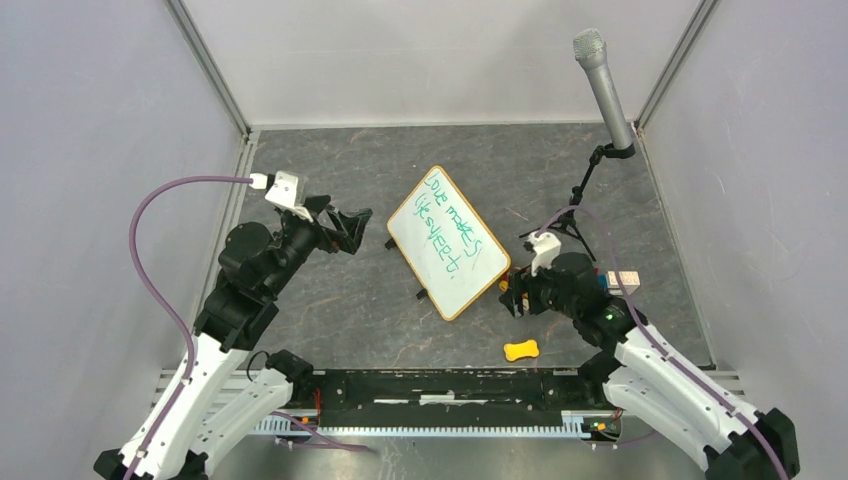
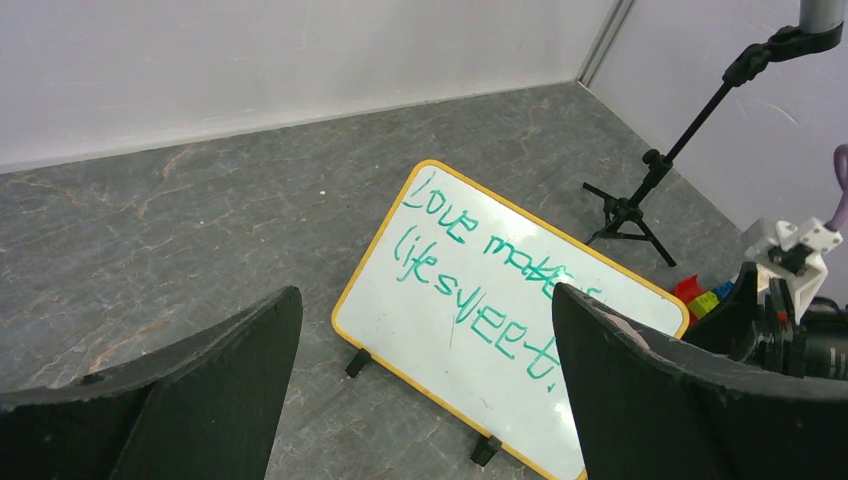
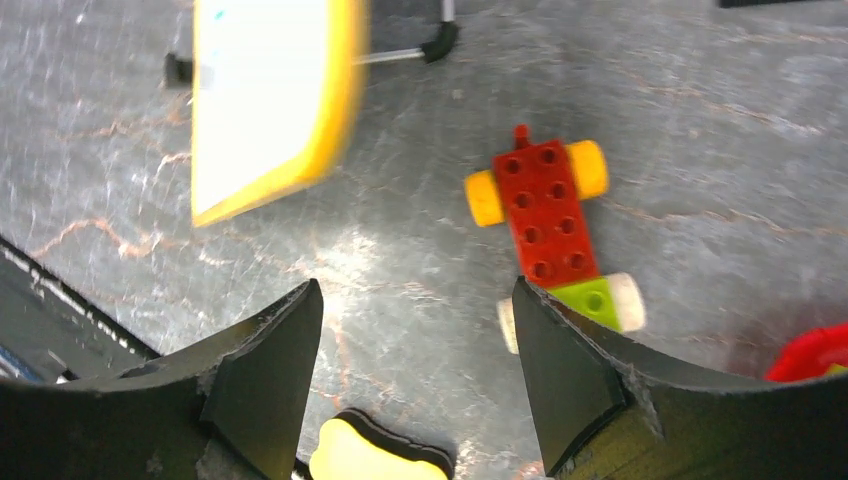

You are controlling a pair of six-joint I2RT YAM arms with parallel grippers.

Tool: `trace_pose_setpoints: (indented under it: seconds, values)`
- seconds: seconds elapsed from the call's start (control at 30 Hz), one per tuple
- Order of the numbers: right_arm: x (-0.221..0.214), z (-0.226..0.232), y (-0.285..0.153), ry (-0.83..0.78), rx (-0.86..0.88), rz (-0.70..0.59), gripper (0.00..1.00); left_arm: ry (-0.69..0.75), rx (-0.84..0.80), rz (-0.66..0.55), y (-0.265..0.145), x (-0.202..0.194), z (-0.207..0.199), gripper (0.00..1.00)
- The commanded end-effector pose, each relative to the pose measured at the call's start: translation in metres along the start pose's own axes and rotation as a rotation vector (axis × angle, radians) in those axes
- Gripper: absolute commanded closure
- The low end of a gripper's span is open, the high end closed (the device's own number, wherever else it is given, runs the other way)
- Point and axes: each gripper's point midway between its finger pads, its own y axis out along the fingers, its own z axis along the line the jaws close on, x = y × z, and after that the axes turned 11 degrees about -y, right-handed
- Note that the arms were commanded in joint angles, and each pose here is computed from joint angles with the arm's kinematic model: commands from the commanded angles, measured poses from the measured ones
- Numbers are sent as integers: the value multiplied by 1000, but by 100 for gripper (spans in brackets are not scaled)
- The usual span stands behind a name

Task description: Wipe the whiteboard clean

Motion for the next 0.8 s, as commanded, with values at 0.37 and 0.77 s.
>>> trace_pose_setpoints:
  seconds: [0.37, 0.77]
  values:
    - [35, 14, 23, -112, -86, -54, 24, -26, -13, -45, -3, 15, -6, 0]
    - [50, 14, 42, -110, -106, -78, 24, -26, -16, -41, -2, 14, -6, 0]
